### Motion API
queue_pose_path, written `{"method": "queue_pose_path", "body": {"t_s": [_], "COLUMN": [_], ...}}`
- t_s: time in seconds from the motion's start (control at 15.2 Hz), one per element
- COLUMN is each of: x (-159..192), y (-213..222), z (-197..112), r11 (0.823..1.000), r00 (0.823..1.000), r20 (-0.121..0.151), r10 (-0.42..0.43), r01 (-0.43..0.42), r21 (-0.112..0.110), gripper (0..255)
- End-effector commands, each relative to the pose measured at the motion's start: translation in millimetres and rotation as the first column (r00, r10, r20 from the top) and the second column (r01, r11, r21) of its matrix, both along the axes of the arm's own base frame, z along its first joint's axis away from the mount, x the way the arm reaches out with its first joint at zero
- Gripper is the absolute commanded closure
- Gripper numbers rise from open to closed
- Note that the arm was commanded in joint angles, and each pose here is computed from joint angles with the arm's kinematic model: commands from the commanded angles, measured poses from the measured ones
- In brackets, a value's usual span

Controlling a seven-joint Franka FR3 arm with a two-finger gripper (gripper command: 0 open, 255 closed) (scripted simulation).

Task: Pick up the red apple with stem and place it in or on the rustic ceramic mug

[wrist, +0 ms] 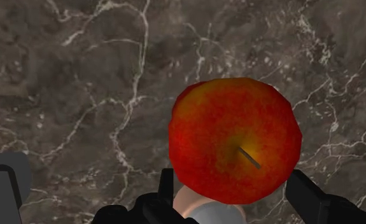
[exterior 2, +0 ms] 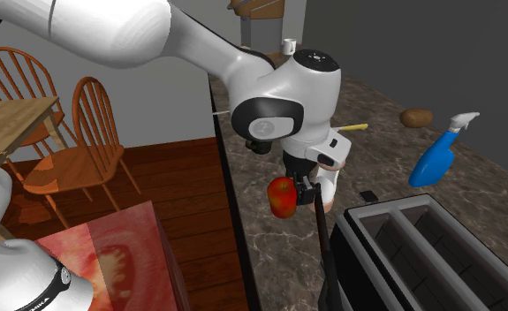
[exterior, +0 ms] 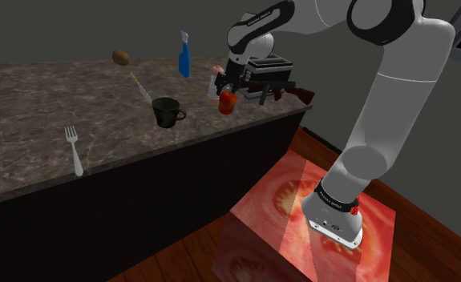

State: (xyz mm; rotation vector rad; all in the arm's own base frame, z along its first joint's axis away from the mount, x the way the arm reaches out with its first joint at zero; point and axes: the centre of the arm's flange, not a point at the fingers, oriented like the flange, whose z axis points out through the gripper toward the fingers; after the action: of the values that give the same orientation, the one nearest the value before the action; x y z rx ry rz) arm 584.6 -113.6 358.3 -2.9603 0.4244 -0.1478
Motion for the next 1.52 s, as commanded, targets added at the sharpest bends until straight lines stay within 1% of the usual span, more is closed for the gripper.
{"method": "queue_pose_path", "body": {"t_s": [0.0,0.26,1.45], "x": [0,0,0], "y": [0,0,0], "z": [-1,-1,94], "r11": [1.0,1.0,1.0], "r00": [1.0,1.0,1.0], "r20": [-0.002,-0.002,-0.002], "r10": [0.0,0.0,0.0], "r01": [0.0,0.0,0.0], "r21": [0.0,0.0,0.0], "gripper": [255,255,255]}}
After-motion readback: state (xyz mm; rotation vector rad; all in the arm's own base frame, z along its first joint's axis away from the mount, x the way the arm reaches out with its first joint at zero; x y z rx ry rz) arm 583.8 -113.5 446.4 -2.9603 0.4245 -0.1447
